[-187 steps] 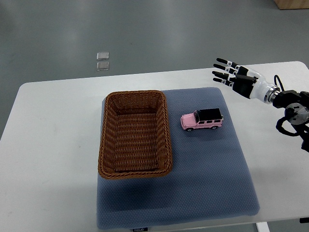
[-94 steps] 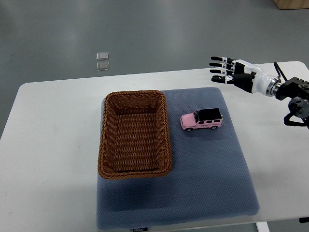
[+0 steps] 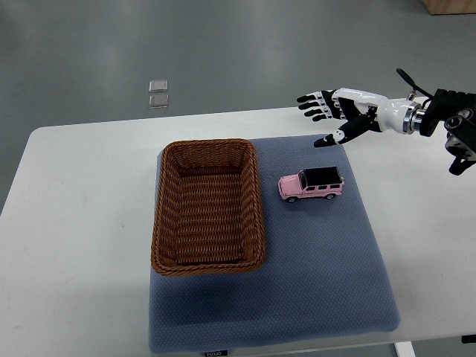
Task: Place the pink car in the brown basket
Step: 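Lower the right hand over the pink car's black roof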
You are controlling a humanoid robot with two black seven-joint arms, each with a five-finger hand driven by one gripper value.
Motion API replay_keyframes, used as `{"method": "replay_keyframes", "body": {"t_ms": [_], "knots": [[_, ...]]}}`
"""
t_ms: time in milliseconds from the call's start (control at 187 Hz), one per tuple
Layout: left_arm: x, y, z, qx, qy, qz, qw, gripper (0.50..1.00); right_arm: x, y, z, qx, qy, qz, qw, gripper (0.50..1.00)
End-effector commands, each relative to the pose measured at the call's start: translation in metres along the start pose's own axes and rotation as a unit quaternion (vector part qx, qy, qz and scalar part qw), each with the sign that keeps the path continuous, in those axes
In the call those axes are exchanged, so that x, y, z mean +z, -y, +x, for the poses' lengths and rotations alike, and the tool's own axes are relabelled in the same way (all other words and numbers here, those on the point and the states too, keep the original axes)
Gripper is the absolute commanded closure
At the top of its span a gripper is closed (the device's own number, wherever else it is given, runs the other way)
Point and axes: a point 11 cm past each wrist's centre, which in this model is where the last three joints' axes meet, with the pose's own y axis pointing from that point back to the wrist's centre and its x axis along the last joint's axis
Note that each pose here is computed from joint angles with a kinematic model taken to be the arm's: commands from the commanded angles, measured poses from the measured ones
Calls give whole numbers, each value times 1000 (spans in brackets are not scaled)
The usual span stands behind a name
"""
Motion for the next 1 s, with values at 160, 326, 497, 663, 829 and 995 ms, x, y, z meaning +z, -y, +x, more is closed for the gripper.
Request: {"method": "replay_keyframes", "body": {"t_ms": [160, 326, 497, 663, 829, 995], "knots": [[0, 0, 0, 0, 0, 0, 1000, 500, 1, -9, -10, -51, -98, -33, 993, 587], [0, 0, 0, 0, 0, 0, 1000, 500, 9, -16, -19, -79, -156, -64, 982, 587], [0, 0, 0, 0, 0, 0, 1000, 500, 3, -28, -28, -107, -192, -61, 974, 587], [0, 0, 0, 0, 0, 0, 1000, 500, 5, -28, -31, -112, -203, -64, 971, 587], [0, 0, 0, 0, 0, 0, 1000, 500, 10, -23, -30, -68, -228, -58, 969, 593], [0, 0, 0, 0, 0, 0, 1000, 500, 23, -19, -37, -50, -235, -71, 968, 597]]}}
